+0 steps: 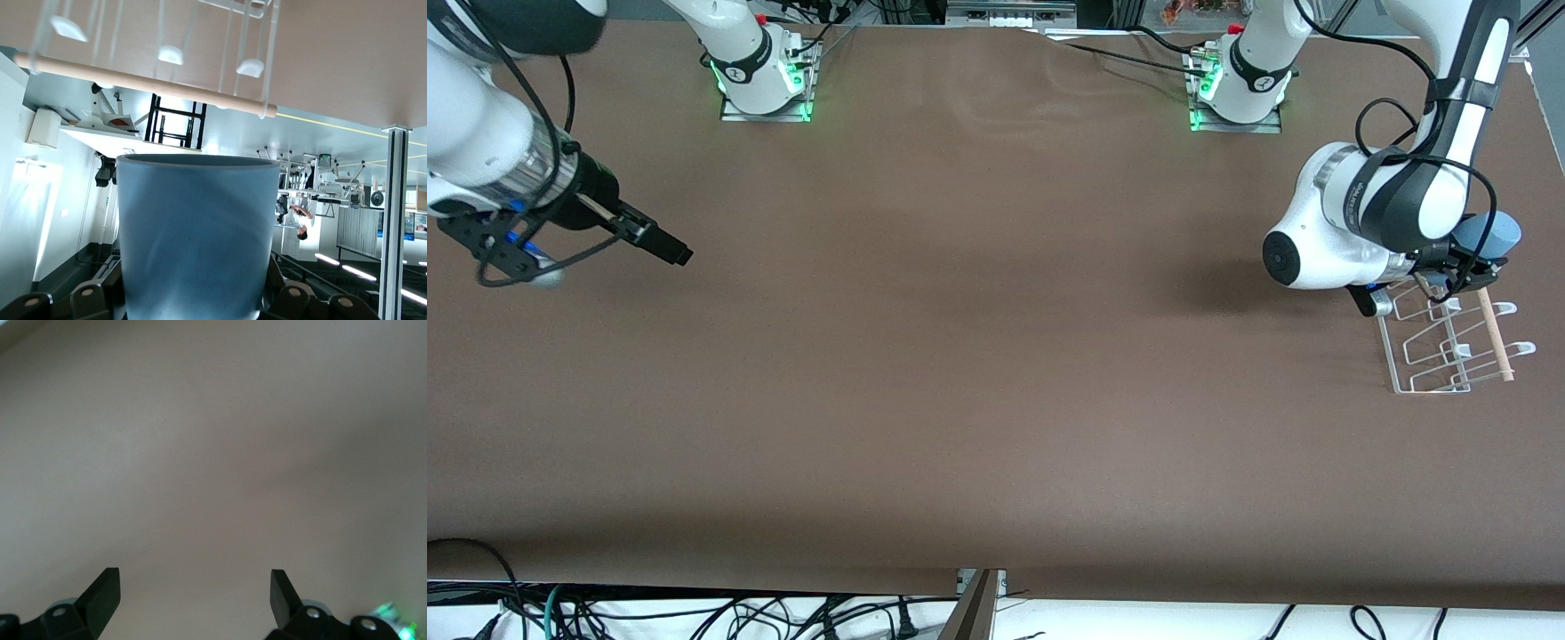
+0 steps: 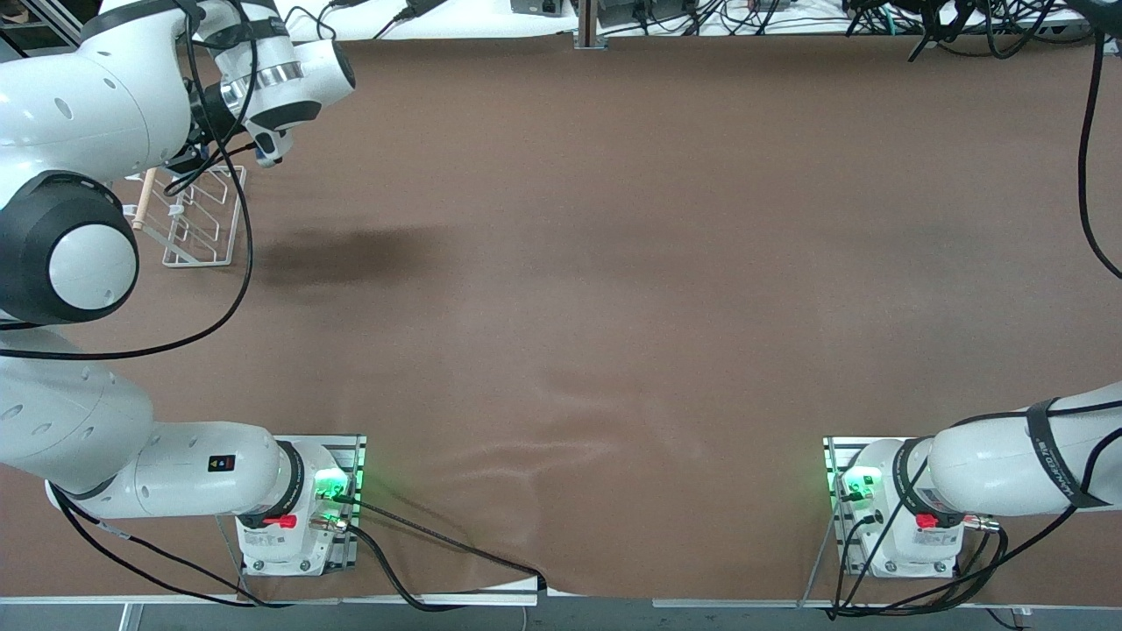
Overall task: Transfer cup to left arm and place on rack
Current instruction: 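Move the cup with the left gripper above the wire rack, then lower the cup into the rack slot with the left gripper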
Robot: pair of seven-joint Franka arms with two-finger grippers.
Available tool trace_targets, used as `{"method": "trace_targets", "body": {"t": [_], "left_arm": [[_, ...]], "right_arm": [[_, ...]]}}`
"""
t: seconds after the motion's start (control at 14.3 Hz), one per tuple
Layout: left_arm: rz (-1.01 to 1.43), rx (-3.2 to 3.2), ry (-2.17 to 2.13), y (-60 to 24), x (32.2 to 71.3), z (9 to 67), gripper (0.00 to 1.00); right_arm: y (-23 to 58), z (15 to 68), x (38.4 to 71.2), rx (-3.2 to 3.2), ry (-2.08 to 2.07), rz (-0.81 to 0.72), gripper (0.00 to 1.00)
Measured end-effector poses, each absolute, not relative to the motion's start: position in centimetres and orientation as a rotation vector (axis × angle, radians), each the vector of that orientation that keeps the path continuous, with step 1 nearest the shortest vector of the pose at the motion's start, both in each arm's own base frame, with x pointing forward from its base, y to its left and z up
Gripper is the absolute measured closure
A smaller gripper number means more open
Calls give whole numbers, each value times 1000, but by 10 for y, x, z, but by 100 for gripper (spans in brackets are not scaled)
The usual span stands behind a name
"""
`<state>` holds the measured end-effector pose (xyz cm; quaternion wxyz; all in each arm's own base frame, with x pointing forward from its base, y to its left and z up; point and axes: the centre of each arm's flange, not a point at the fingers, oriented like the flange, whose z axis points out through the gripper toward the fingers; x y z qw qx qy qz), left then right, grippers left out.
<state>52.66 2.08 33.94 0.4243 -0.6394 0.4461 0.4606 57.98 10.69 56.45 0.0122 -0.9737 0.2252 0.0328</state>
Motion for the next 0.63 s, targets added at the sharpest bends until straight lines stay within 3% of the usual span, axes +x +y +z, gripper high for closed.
{"method": "trace_targets", "body": {"t": [0.21, 0.63], "left_arm": [[1131, -1571, 1126, 41, 506, 311, 23], [1046, -1519, 1087, 68, 470, 269, 23]], "right_arm": [[97, 551, 570, -3120, 377, 128, 0], [31, 579, 538, -3151, -35, 156, 0]]}}
